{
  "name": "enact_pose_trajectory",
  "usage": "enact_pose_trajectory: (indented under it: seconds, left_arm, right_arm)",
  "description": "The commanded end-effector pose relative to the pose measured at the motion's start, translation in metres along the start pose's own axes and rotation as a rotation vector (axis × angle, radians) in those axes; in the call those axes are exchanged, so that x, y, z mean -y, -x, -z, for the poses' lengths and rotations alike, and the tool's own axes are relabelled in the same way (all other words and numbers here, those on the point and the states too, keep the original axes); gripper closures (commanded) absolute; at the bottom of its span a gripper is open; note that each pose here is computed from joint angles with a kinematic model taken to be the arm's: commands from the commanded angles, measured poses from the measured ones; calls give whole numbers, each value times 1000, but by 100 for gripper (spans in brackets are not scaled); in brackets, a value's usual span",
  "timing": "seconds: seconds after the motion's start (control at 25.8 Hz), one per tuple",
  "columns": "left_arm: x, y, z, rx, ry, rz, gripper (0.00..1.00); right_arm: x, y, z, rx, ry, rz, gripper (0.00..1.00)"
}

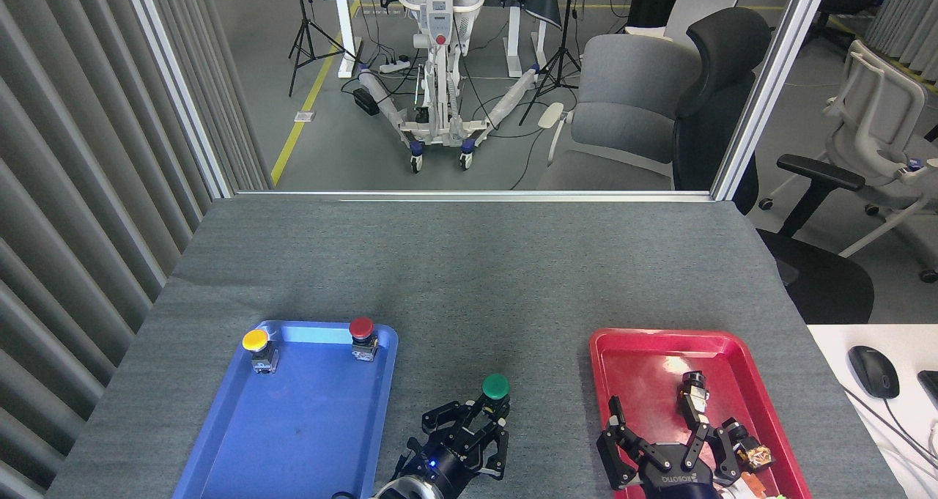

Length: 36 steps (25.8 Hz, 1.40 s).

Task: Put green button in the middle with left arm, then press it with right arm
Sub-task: 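Carry the green button off the tray toward the table middle, then set the green button on the table and release it, then move the right hand over the green button, left hand back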

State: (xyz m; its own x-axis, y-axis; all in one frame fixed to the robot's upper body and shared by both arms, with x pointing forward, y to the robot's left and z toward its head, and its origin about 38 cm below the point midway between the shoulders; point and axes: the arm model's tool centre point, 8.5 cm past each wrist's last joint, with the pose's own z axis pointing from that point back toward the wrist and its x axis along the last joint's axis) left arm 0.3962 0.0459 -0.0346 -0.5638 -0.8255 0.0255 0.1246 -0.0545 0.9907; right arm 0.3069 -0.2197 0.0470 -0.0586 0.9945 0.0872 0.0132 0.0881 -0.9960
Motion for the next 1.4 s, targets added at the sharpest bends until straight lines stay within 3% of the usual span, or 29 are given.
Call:
enact_pose_trajectory:
  seconds: [0.0, 0.08, 0.12, 0.16, 0.31, 0.43, 0.54, 0.62, 0.74, 0.85, 1.05, 1.36]
  left_arm:
    - [2, -1, 0, -3, 9, 3, 74]
    - [1, -2, 1, -6, 2, 3, 43]
    - [0, -1, 1, -11, -3, 3, 9]
    - [0, 0, 0, -13, -3, 7, 0]
    - [-4, 1, 1, 1, -14, 7, 0]
    - [-19, -3, 2, 5, -63, 6, 0]
    - [-37, -7, -16, -13, -154, -15, 0]
    - [-57, 17, -43, -81, -239, 18, 0]
    - [-75, 38, -98, -264, -332, 33, 0]
    - [-70, 72, -142, -395, -317, 83, 0]
    - [-39, 103, -169, -491, -230, 45, 0]
    - [-26, 140, -196, -579, -179, 69, 0]
  right_arm:
    - [4, -3, 5, 12, 11, 4, 1]
    - [6, -4, 8, 13, 16, 5, 1]
    - [6, -4, 9, 13, 17, 5, 1]
    - [6, -5, 9, 15, 17, 5, 1]
    - [6, -12, 11, 30, 15, 12, 4]
    - [9, -14, 14, 41, 25, 8, 16]
    - [12, -29, 21, 91, 30, -73, 53]
    - [10, -41, 25, 124, 25, -103, 75]
    - [12, -55, 34, 161, -11, -110, 89]
    - [12, -72, 45, 219, -53, -120, 100]
    - [5, -100, 59, 306, -82, -156, 100]
    - [-25, -125, 73, 358, -199, -176, 100]
